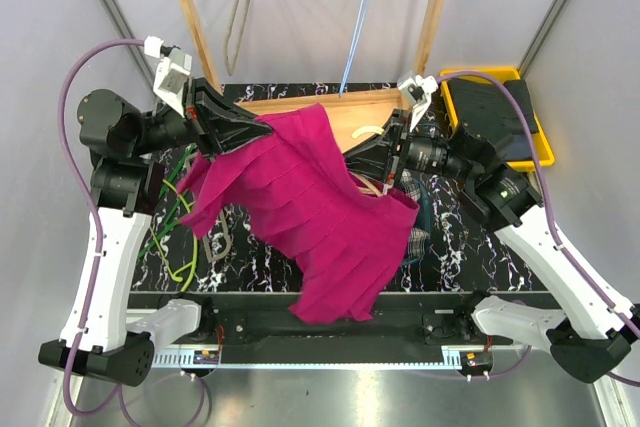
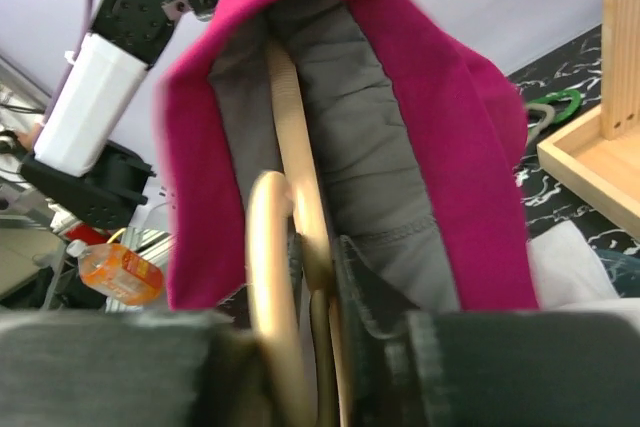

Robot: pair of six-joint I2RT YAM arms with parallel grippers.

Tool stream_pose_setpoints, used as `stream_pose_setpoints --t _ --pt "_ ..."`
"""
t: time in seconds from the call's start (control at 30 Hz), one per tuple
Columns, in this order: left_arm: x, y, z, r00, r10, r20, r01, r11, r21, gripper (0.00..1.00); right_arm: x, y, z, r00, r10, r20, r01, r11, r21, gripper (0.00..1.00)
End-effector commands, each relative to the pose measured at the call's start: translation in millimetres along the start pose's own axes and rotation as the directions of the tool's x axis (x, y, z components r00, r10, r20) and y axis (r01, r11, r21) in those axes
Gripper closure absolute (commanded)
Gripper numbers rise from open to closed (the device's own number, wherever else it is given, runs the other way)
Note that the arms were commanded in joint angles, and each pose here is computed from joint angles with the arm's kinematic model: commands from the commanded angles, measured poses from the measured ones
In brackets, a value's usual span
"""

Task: Remove the skirt from the hanger

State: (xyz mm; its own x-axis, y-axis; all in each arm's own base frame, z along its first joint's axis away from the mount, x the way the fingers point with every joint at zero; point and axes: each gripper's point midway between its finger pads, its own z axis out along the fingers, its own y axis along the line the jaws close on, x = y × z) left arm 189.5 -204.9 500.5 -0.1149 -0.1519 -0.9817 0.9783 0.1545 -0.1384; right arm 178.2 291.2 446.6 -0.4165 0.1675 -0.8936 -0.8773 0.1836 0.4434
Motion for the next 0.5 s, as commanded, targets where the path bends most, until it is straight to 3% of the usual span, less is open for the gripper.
stream_pose_setpoints --t 0.0,0.13,0.33,0.47 --pt "-19.0 -9.2 -3.1 0.996 0.071 0.056 -0.069 0.997 -0.041 1.00 -23.3 21.8 -3.5 0.993 -0.095 0.073 0.097 0.995 -0.027 0.87" --pt "-19.7 -12.1 -4.5 0.995 0.082 0.058 -0.079 0.996 -0.047 1.00 -26.2 23.8 -8.3 0.990 -0.107 0.091 0.108 0.994 -0.011 1.00" --pt "-20.9 -11.4 -6.3 0.994 0.091 0.067 -0.086 0.994 -0.068 1.00 -39.9 28.2 -18.4 0.978 -0.149 0.146 0.146 0.989 0.030 1.00" --pt "-17.9 -11.6 -10.2 0.993 0.100 0.054 -0.095 0.991 -0.095 0.97 -68.5 37.0 -37.0 0.944 -0.253 0.214 0.232 0.965 0.119 1.00"
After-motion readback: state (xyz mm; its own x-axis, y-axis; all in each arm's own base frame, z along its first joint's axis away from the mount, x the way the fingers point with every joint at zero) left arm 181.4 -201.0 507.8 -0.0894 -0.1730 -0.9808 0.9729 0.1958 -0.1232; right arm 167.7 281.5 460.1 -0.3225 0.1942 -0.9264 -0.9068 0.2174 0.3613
